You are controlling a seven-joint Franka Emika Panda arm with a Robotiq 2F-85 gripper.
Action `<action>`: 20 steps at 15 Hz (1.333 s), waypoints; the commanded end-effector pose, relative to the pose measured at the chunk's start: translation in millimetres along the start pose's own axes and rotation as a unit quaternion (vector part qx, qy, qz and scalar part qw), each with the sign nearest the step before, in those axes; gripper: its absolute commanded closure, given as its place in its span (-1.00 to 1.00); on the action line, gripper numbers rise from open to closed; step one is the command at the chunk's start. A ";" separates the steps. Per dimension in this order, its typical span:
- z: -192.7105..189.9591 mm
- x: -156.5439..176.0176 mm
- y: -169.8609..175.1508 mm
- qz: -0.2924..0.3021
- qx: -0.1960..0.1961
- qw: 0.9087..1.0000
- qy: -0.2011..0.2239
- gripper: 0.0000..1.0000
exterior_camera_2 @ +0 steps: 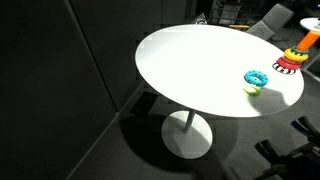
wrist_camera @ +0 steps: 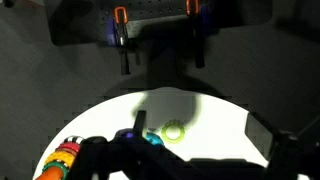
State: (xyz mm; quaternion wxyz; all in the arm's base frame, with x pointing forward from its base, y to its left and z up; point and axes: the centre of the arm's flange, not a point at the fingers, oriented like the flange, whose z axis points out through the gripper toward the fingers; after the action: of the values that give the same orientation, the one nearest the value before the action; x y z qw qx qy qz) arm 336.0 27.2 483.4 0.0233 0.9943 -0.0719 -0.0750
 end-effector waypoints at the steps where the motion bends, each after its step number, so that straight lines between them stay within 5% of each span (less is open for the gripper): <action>1: -0.5 0.1 0.0 0.000 0.000 1.000 0.001 -1.00; 20: 3.6 11.1 3.0 0.008 0.002 1.000 -0.010 -1.00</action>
State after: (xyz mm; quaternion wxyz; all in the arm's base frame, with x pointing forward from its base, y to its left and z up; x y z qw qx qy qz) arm 337.3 26.8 479.3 0.0234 0.9938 -0.0722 -0.0808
